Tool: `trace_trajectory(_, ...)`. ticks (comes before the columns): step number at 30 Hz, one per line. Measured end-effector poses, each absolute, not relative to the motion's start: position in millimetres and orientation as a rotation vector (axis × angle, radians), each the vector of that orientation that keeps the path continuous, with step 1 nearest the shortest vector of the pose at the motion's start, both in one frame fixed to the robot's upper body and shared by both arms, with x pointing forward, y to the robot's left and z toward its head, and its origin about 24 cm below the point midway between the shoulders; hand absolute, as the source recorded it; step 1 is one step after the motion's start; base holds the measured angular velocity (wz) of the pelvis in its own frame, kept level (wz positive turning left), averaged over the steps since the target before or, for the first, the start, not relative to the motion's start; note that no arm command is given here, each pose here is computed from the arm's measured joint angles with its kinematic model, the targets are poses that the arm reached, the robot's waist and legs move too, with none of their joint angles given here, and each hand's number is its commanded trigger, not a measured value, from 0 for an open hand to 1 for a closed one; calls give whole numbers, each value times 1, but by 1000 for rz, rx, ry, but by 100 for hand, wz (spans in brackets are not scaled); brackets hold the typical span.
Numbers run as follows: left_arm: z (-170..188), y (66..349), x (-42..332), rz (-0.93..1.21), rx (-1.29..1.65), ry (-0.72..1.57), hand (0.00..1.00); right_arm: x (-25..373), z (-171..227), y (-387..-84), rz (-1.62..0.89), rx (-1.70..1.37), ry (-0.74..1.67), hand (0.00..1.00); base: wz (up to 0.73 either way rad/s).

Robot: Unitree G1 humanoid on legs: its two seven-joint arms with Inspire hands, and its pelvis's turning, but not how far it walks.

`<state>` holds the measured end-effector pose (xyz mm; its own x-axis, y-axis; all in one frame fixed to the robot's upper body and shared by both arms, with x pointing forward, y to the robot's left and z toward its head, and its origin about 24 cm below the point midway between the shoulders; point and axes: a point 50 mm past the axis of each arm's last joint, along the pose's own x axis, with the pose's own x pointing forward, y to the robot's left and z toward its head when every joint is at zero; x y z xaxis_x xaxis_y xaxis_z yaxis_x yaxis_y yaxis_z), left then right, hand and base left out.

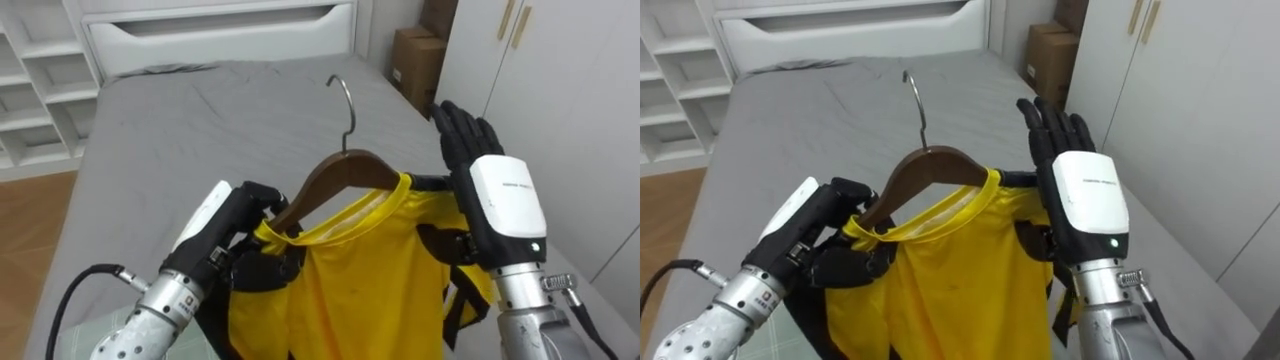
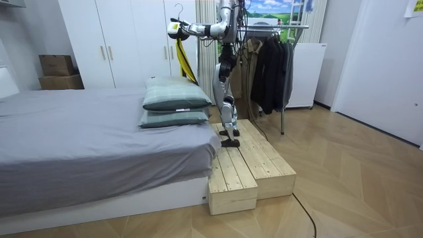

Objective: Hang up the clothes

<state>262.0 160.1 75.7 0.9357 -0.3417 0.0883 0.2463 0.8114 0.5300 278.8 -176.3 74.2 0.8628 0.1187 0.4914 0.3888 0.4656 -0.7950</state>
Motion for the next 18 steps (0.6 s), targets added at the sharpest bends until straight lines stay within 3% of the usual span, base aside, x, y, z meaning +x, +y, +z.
trace_trajectory(18, 76, 151, 260, -355, 540, -190, 100, 278, 70, -186, -223, -1113, -527, 0, 0)
